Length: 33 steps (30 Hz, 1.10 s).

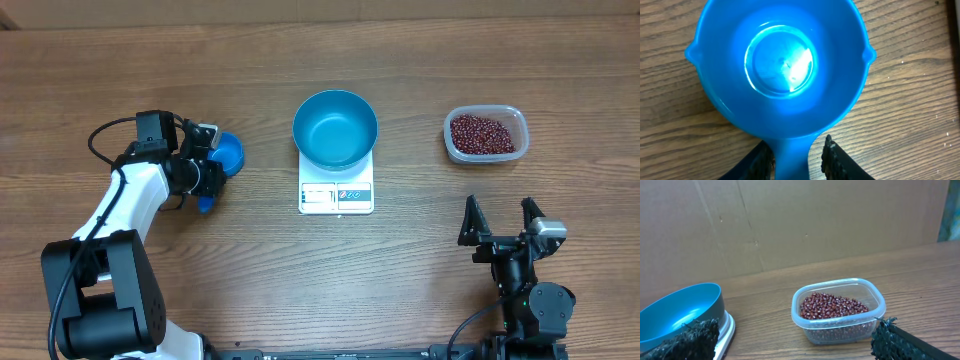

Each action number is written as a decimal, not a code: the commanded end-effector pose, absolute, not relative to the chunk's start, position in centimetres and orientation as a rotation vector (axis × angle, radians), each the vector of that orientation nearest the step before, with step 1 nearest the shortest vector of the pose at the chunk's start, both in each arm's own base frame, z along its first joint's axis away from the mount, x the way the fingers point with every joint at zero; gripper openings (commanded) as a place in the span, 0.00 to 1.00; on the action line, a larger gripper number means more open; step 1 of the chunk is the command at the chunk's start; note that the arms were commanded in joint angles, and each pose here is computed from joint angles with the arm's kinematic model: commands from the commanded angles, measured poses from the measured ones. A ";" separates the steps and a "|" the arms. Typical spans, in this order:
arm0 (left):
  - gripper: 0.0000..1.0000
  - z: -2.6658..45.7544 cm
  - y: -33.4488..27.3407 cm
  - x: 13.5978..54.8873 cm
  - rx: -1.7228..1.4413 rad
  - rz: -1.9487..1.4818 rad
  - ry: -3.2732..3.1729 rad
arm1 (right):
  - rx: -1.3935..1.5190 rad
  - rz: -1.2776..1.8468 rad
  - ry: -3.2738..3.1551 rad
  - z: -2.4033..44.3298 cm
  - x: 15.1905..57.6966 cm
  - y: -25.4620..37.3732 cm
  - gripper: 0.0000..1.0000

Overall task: Scoop item into bowl and weigh 150g on scale
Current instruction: 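Close the left gripper on the blue scoop handle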

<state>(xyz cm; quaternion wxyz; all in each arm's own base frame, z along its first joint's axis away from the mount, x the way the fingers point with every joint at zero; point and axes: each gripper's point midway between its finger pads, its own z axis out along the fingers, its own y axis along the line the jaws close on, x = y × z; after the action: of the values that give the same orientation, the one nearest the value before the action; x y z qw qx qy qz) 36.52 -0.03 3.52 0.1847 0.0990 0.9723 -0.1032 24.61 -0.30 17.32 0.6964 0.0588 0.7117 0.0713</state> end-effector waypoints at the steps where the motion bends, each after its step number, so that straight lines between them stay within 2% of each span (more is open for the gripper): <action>1: 0.34 4.3 -0.6 37.4 0.253 -0.333 2.712 | 0.149 0.154 1.583 17.1 24.6 -0.6 1.00; 5: 0.32 4.3 -0.5 37.4 0.236 -0.335 2.715 | 0.149 0.154 1.583 17.1 24.6 -0.6 1.00; 9: 0.36 4.2 -0.6 37.0 0.234 -0.342 2.728 | 0.148 0.153 1.583 17.1 24.6 -0.6 1.00; 19: 0.25 4.5 -0.6 37.3 0.204 -0.346 2.726 | 0.149 0.154 1.583 17.1 24.6 -0.6 1.00; 27: 0.22 6.7 -0.4 38.6 0.143 -0.351 2.711 | 0.149 0.153 1.583 17.1 24.6 -0.6 1.00; 33: 0.19 10.8 -0.5 40.5 0.056 -0.383 2.658 | 0.149 0.154 1.583 17.1 24.6 -0.6 1.00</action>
<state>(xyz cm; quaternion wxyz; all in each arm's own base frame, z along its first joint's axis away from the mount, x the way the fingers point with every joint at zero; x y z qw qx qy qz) 38.60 0.01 7.43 0.1920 0.0412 0.9733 -0.1189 24.61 -0.29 17.32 0.6963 0.0587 0.7118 0.0714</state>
